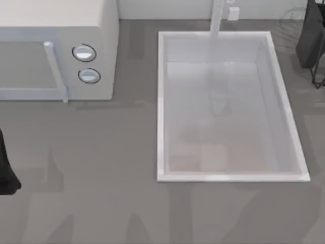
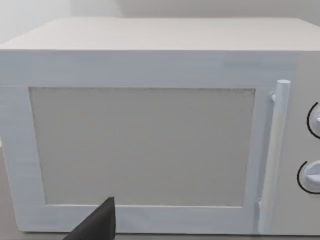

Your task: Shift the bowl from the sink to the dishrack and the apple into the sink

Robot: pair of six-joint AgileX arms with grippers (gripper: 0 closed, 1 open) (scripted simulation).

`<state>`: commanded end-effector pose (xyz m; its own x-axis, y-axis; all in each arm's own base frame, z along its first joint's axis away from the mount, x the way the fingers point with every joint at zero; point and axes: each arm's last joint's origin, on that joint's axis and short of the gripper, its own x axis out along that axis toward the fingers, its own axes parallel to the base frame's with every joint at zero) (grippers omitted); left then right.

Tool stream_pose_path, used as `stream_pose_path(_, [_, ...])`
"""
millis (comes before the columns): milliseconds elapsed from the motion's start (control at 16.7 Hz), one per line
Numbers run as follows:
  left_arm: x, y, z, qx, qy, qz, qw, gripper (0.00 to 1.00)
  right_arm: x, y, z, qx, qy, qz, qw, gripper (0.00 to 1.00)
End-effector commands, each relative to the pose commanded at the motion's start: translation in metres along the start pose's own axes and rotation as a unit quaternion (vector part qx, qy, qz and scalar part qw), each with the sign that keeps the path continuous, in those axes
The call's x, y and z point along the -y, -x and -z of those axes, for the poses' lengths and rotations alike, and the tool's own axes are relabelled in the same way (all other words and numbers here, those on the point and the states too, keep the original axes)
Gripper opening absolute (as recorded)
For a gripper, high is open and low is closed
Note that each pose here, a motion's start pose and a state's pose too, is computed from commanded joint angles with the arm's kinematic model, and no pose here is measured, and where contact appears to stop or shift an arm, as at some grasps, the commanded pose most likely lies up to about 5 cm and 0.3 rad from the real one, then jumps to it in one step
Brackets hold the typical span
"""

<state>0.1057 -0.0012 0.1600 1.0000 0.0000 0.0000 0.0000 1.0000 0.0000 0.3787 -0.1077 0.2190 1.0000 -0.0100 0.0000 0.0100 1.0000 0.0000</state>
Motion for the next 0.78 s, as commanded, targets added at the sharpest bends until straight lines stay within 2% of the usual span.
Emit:
stream_pose_path(540, [0.0, 0.0, 0.0, 0.0, 0.0, 0.0, 1.0, 1.0, 0.0, 0.0, 0.0, 0.0, 0.0, 0.0, 1.0, 0.98])
stream_pose_path(780, [0.0, 0.0, 0.0, 0.0, 0.0, 0.0, 1.0, 1.0, 0.0, 0.0, 0.0, 0.0, 0.0, 0.0, 1.0, 1.0])
